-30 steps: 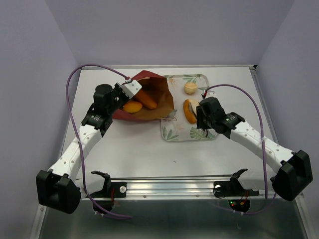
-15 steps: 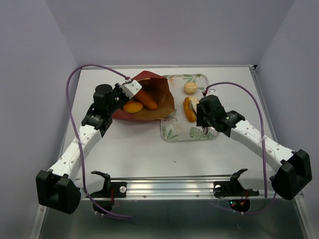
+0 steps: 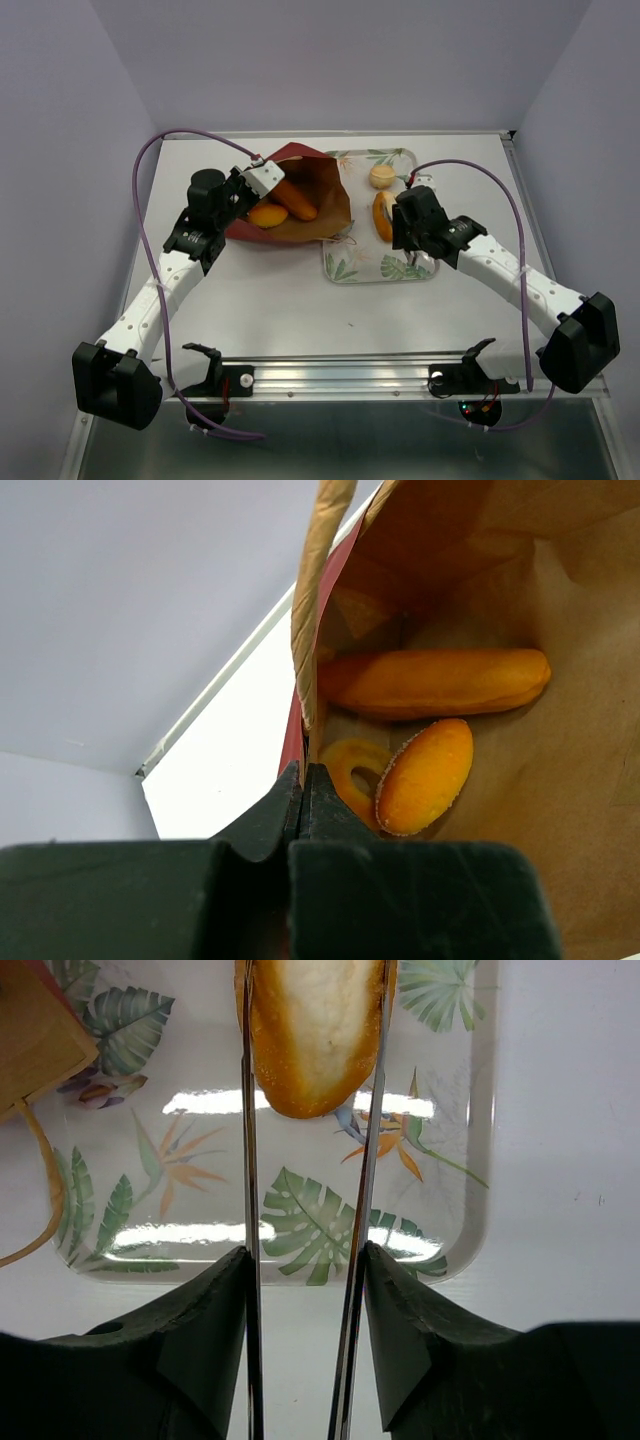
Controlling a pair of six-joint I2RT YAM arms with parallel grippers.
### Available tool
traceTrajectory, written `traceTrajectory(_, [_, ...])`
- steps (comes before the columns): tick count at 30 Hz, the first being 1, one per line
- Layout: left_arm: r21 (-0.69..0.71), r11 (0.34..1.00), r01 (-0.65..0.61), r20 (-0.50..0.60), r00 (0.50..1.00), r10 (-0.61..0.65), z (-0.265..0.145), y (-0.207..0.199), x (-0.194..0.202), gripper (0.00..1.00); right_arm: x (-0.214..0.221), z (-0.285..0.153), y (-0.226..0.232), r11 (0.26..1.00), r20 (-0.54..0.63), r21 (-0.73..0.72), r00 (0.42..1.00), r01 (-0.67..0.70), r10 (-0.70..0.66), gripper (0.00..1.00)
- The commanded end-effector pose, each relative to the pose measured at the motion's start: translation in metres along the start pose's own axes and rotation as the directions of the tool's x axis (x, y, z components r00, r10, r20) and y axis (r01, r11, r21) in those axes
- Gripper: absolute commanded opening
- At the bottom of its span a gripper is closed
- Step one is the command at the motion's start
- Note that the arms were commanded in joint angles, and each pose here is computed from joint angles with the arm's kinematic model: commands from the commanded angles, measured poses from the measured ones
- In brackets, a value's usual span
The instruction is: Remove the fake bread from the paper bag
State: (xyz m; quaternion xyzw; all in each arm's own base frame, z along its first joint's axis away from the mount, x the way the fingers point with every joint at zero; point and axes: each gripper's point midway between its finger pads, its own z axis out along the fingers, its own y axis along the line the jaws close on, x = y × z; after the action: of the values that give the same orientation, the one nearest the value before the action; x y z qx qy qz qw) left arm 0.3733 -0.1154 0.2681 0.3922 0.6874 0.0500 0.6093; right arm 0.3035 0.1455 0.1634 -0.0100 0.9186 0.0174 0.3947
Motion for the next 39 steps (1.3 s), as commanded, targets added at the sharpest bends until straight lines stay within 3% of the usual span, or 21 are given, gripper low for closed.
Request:
traceTrajectory(1, [-0.060,0.998,-0.020,0.115,0.993,0.027,-0.005,0.021,-0.037,0.00,-0.025,-0.003,0.000,0.999,0.071,0.014,0.997,-0.036,0.035,0.52])
traceTrajectory(27, [-0.061,0.998,-0.022,0.120,0.992,0.029,-0.005,0.023,-0.040,0.00,-0.044,-0.007,-0.008,0.997,0.122,0.066,0.992,-0.030,0.022,0.58])
traceTrajectory(39, [-0.051,0.999,-0.021,0.120,0.992,0.027,-0.001,0.023,-0.042,0.00,-0.032,0.011,-0.005,0.998,0.073,0.059,0.997,-0.014,0.009,0.60])
